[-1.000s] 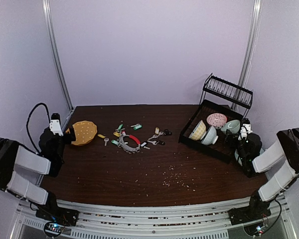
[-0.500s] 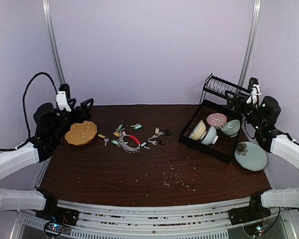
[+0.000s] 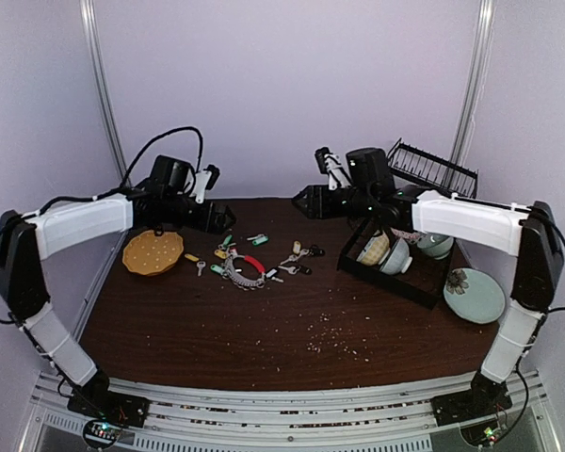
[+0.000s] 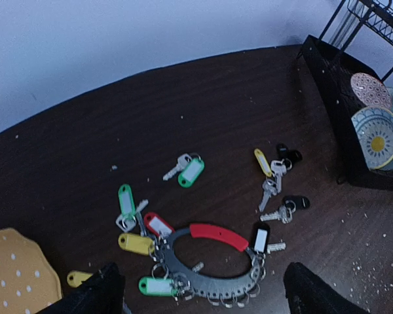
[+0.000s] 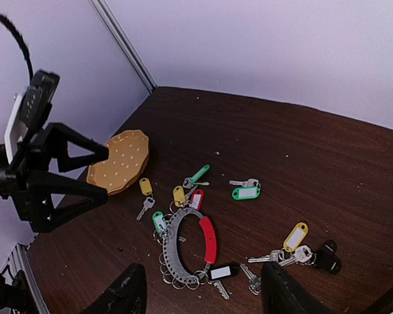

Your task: Put the keys on the keyring

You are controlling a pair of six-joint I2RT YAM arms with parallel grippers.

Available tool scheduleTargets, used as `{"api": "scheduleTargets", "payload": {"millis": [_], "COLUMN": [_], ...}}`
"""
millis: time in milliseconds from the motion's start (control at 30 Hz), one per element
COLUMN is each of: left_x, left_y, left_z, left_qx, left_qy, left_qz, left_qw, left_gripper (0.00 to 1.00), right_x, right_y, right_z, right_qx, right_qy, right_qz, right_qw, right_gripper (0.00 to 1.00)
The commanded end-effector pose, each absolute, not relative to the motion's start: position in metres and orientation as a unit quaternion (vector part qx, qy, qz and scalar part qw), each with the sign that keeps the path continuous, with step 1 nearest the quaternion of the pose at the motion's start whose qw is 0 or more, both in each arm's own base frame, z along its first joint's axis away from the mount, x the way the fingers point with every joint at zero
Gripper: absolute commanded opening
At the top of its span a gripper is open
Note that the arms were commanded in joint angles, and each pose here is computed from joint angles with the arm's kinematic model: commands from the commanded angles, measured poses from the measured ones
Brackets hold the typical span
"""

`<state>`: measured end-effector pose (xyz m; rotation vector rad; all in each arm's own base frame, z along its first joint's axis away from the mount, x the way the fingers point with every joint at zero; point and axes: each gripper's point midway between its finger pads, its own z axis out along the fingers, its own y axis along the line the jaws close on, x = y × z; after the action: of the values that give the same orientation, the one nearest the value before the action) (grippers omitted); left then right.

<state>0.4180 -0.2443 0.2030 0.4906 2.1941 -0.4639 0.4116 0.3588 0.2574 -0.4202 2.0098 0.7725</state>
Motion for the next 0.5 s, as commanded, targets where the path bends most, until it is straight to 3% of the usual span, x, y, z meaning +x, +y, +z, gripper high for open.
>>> {"api": "scheduleTargets", "payload": {"millis": [0, 133, 467], "left_x": [0.431, 0.436, 0.426], "left_y": [-0.252, -0.244, -0.224], "left_z": [0.150, 0.135, 0.138], "left_qx": [0.196, 0.175, 0.132], "left_qy": [0.901, 0.905, 0.887], "left_qz": [-0.183, -0.168, -0.173], "left_qw": [0.342, 0.350, 0.407], "left_gripper": [0.87, 0.88, 0.89], "right_x": [0.441, 0.461, 0.468], "right_y": [0.384, 0.414, 0.457], "right_z": [0.169, 0.119, 0.038], "right_qx": [-0.159, -0.174, -0.245], "right_qy": [0.879, 0.897, 0.907], "right_qz": [0.249, 0.227, 0.142], "right_qw": [0.375, 0.336, 0.312], "right_gripper": [0.58, 0.54, 0.56]}}
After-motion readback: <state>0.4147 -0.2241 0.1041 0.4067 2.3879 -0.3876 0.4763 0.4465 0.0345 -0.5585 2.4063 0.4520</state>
